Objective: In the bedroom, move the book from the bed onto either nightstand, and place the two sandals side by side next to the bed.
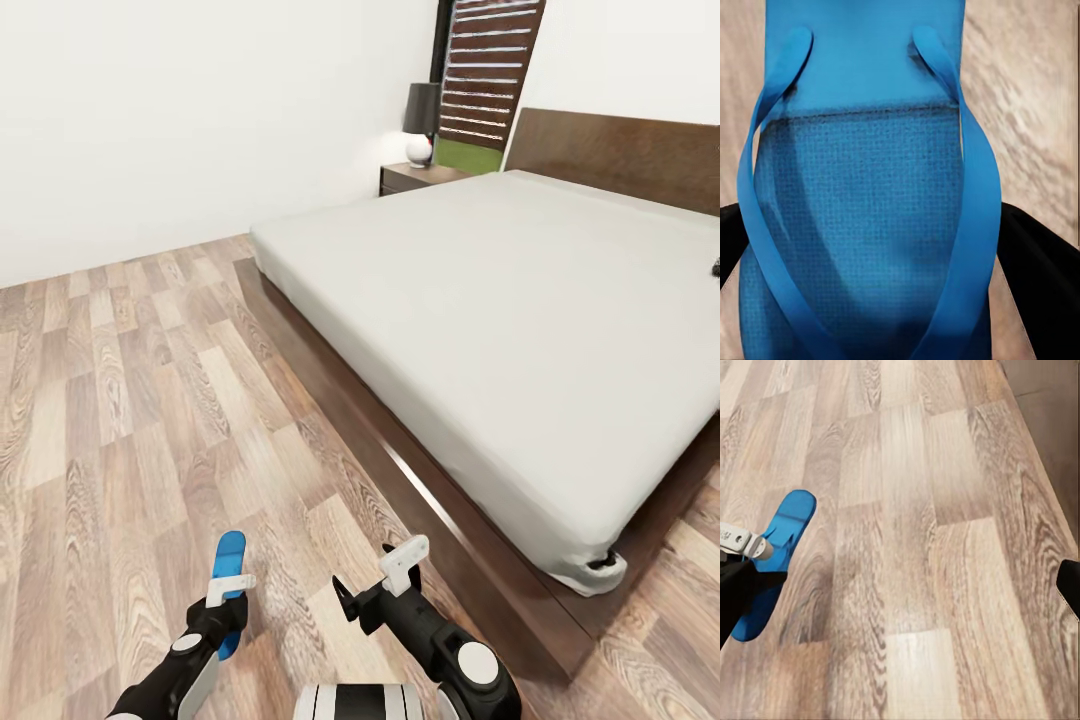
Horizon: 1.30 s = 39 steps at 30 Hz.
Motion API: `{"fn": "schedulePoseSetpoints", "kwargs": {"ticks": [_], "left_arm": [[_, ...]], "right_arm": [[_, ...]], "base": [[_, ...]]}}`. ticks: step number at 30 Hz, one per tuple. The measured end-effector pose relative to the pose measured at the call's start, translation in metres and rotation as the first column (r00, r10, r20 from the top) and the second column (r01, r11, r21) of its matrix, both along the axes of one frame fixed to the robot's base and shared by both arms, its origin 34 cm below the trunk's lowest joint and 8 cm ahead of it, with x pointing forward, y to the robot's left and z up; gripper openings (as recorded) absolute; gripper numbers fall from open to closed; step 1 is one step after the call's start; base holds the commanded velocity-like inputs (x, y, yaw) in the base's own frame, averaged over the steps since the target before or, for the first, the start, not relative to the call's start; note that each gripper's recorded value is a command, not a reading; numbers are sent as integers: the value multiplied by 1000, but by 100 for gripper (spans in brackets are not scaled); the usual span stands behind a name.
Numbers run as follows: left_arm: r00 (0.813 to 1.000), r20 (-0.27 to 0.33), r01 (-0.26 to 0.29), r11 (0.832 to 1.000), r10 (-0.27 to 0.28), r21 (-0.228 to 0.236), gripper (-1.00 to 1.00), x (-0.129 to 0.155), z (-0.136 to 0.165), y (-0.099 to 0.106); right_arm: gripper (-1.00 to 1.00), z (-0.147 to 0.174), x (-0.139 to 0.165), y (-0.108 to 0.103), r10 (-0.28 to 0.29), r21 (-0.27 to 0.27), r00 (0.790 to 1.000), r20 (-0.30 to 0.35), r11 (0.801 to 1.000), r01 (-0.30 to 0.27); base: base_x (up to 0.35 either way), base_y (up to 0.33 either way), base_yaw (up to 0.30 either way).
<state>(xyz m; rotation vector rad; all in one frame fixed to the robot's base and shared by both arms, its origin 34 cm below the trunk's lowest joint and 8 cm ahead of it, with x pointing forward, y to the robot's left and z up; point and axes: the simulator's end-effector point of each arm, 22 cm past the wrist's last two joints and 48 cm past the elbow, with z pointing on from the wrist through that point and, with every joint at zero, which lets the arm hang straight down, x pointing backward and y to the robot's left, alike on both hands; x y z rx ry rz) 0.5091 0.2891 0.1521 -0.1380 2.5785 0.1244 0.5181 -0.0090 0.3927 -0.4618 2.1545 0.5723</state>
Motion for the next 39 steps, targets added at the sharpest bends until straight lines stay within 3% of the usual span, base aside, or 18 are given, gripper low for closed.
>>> {"fn": "schedulePoseSetpoints", "kwargs": {"ticks": [39], "left_arm": [[987, 161, -8, 1000, 9, -3, -100, 50, 76, 1]], "right_arm": [[100, 74, 11, 1, 4, 2, 988, 157, 1000, -4]], "base": [[0, 0, 0]]}}
